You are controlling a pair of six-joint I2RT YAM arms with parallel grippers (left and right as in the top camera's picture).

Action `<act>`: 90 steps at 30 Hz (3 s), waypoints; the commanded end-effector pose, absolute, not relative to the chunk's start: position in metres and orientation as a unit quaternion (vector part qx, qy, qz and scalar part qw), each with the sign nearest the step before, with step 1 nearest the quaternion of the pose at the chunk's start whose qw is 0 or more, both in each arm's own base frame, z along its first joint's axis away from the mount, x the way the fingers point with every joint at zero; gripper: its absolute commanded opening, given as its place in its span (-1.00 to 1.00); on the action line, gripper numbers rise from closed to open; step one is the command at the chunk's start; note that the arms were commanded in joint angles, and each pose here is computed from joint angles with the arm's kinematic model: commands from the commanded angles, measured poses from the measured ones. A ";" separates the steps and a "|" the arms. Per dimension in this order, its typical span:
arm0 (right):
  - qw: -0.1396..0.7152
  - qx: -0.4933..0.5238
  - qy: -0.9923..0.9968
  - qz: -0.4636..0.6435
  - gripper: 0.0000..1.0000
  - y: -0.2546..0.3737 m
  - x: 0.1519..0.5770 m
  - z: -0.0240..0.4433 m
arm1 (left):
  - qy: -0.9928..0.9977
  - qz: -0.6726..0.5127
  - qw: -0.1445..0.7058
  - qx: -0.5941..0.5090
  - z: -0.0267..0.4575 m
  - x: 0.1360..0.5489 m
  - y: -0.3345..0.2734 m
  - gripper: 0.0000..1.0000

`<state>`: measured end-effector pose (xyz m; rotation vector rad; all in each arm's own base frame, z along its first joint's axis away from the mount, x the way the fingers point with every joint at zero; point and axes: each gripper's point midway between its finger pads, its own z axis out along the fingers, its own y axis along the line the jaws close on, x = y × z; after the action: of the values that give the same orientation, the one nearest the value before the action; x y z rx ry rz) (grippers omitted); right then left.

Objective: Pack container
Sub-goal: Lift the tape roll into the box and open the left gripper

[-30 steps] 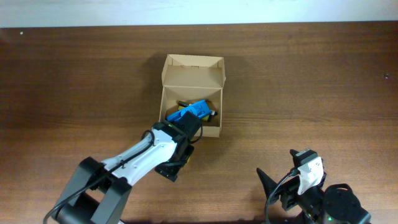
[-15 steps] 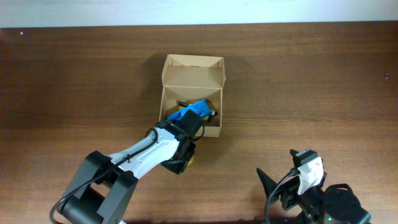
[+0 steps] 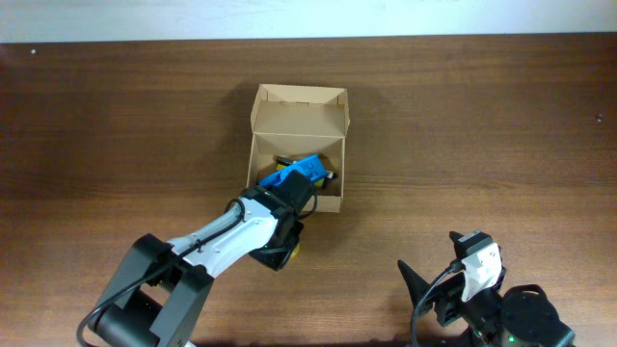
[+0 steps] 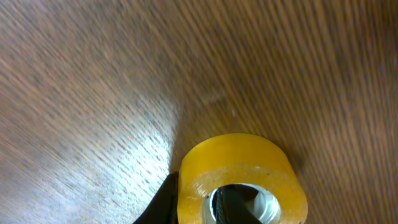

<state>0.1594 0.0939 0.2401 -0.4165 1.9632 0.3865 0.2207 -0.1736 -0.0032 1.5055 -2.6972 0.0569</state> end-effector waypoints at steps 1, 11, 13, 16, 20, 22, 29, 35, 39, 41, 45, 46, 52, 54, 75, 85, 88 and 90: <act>0.525 -0.166 0.820 0.157 0.98 0.091 0.161 0.240 | -0.880 0.037 0.037 0.472 0.007 0.210 -0.186 -0.79; 0.525 -0.166 0.820 0.157 0.98 0.091 0.161 0.240 | -0.906 0.113 -0.031 0.407 0.066 0.198 -0.211 -0.80; 0.525 -0.166 0.820 0.157 0.99 0.091 0.161 0.240 | -0.909 0.127 -0.046 0.394 0.078 0.195 -0.213 -0.79; 0.525 -0.166 0.820 0.157 0.99 0.091 0.161 0.240 | -0.908 0.142 -0.064 0.389 0.094 0.193 -0.211 -0.79; 0.525 -0.166 0.820 0.157 0.98 0.091 0.161 0.240 | -0.904 0.137 -0.101 0.393 0.113 0.202 -0.201 -0.79; 0.525 -0.166 0.820 0.157 0.98 0.091 0.161 0.240 | -0.904 0.125 -0.117 0.392 0.125 0.207 -0.193 -0.79; 0.525 -0.166 0.820 0.157 0.98 0.091 0.161 0.240 | -0.907 0.068 -0.204 0.361 0.180 0.241 -0.155 -0.78; 0.525 -0.166 0.820 0.157 0.98 0.091 0.161 0.240 | -0.934 0.019 -0.230 0.273 0.193 0.288 -0.149 -0.77; 0.525 -0.166 0.820 0.157 0.99 0.091 0.161 0.240 | -0.952 -0.023 -0.215 0.216 0.178 0.321 -0.154 -0.67; 0.525 -0.166 0.820 0.157 0.98 0.091 0.161 0.240 | -0.956 -0.035 -0.204 0.206 0.168 0.335 -0.157 -0.65; 0.525 -0.166 0.820 0.157 0.99 0.091 0.161 0.240 | -0.960 -0.049 -0.182 0.207 0.145 0.357 -0.166 -0.64; 0.525 -0.166 0.820 0.157 0.99 0.091 0.161 0.240 | -0.961 -0.054 -0.174 0.208 0.136 0.364 -0.169 -0.64; 0.525 -0.166 0.820 0.157 0.98 0.091 0.161 0.240 | -0.966 -0.063 -0.138 0.210 0.101 0.374 -0.175 -0.58; 0.525 -0.166 0.820 0.157 0.99 0.091 0.161 0.240 | -0.967 -0.066 -0.128 0.210 0.092 0.374 -0.176 -0.51; 0.525 -0.166 0.820 0.157 0.98 0.091 0.161 0.240 | -0.946 0.051 -0.226 0.225 0.201 0.388 -0.190 0.92; 0.525 -0.166 0.820 0.157 0.99 0.091 0.161 0.240 | -0.934 0.070 -0.260 0.233 0.254 0.361 -0.167 0.99; 0.525 -0.166 0.820 0.157 0.98 0.091 0.161 0.240 | -0.934 0.071 -0.262 0.233 0.256 0.361 -0.167 0.99; 0.525 -0.166 0.820 0.157 0.99 0.091 0.161 0.240 | -0.934 0.071 -0.262 0.234 0.256 0.361 -0.167 0.99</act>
<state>0.1594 0.0939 0.2401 -0.4154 1.9635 0.3872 0.3594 -0.1730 0.2462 0.8643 -3.5262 0.2736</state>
